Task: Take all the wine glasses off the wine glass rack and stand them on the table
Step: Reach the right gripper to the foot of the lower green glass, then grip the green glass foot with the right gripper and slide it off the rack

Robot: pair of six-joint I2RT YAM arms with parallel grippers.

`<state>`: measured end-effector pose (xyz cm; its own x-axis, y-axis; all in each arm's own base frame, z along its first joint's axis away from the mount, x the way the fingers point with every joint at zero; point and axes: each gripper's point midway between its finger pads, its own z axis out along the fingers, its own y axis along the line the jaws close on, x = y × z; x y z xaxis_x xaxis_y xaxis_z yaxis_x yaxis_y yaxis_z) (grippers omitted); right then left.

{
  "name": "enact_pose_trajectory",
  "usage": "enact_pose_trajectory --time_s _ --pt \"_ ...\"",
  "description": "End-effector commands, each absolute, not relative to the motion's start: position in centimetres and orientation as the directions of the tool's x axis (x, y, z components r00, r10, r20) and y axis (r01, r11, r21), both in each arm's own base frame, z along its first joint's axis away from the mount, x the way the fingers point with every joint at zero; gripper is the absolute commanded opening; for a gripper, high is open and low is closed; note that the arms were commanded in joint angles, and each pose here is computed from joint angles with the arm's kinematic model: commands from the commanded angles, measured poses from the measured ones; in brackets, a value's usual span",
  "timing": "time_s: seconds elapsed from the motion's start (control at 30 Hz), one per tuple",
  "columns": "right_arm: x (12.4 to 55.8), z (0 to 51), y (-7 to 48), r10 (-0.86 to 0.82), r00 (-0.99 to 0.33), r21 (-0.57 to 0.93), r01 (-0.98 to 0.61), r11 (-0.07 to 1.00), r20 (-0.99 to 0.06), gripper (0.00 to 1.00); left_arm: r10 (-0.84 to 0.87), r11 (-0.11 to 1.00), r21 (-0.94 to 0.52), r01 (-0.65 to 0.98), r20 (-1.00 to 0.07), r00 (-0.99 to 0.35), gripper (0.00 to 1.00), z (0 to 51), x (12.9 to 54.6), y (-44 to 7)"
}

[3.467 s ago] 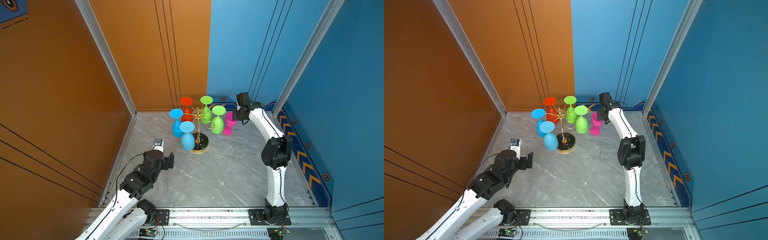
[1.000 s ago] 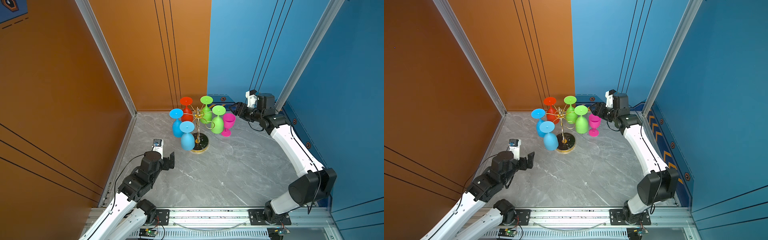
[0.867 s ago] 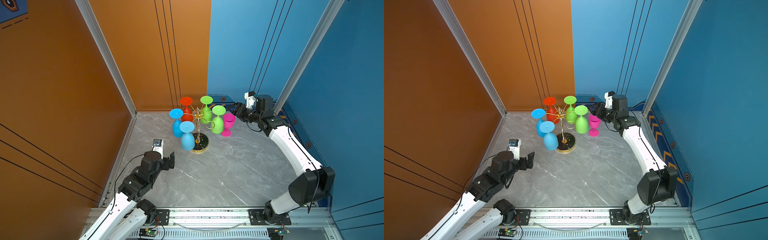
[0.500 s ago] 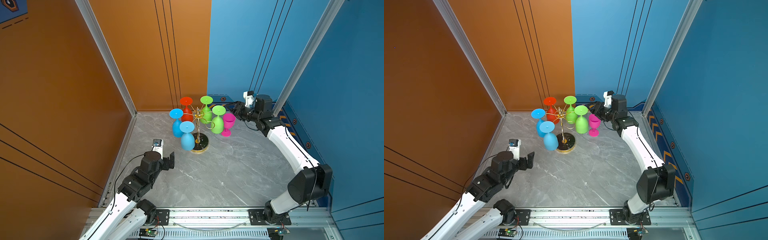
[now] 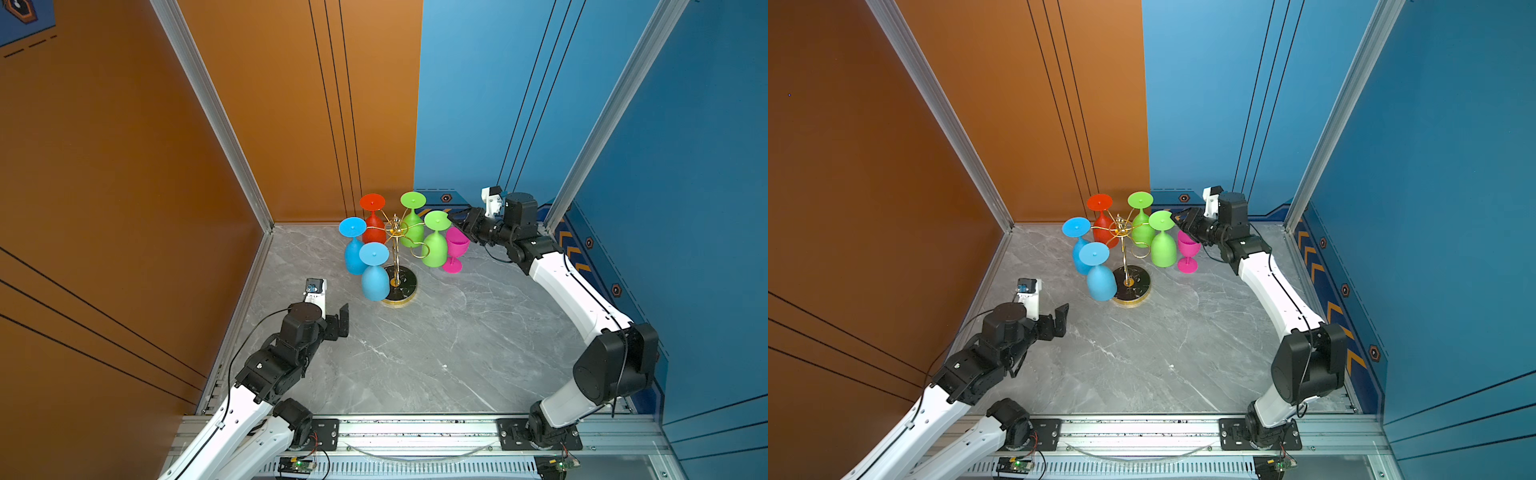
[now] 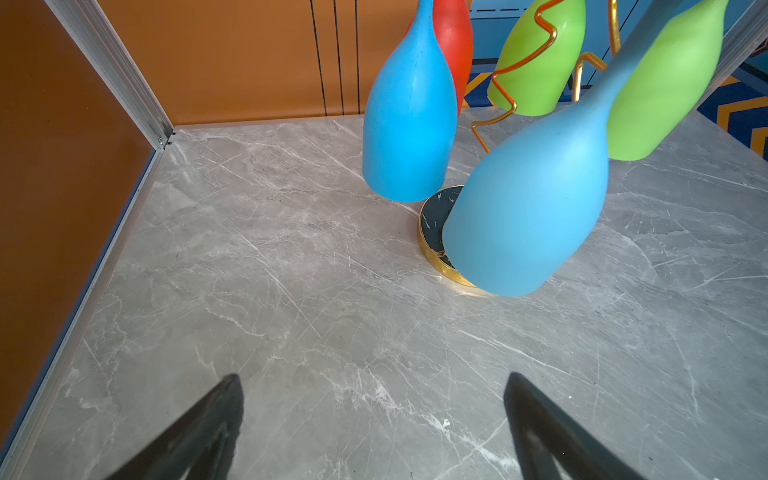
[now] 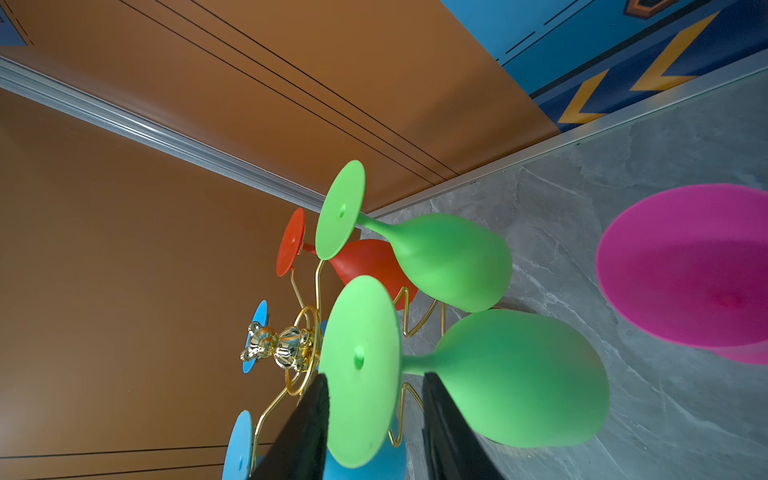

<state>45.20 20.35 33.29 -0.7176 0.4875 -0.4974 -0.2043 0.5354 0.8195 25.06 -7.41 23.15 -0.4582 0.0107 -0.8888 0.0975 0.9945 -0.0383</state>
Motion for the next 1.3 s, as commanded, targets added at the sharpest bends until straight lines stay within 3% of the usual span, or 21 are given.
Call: enact_pose_trajectory --time_s 0.0,0.23,0.77,1.27 --pt "45.4 32.6 21.2 0.482 -0.729 0.829 -0.21 0.518 -0.485 0.36 -0.004 0.993 -0.056 0.101 -0.892 -0.452 0.98 23.1 25.1 -7.5" --pt "45.5 32.2 21.7 0.484 -0.74 0.843 -0.206 0.497 -0.466 0.31 -0.004 0.993 -0.056 0.101 -0.892 -0.451 0.98 23.1 25.0 -7.4" --pt "44.8 33.1 22.1 0.482 -0.741 0.849 -0.226 0.478 -0.468 0.06 -0.003 0.993 -0.056 0.103 -0.892 -0.451 0.98 23.1 25.0 -7.5" --pt "43.8 34.8 23.7 0.471 -0.763 0.88 -0.27 0.392 -0.444 0.0 -0.004 0.993 -0.056 0.102 -0.893 -0.449 0.98 23.1 25.0 -7.4"
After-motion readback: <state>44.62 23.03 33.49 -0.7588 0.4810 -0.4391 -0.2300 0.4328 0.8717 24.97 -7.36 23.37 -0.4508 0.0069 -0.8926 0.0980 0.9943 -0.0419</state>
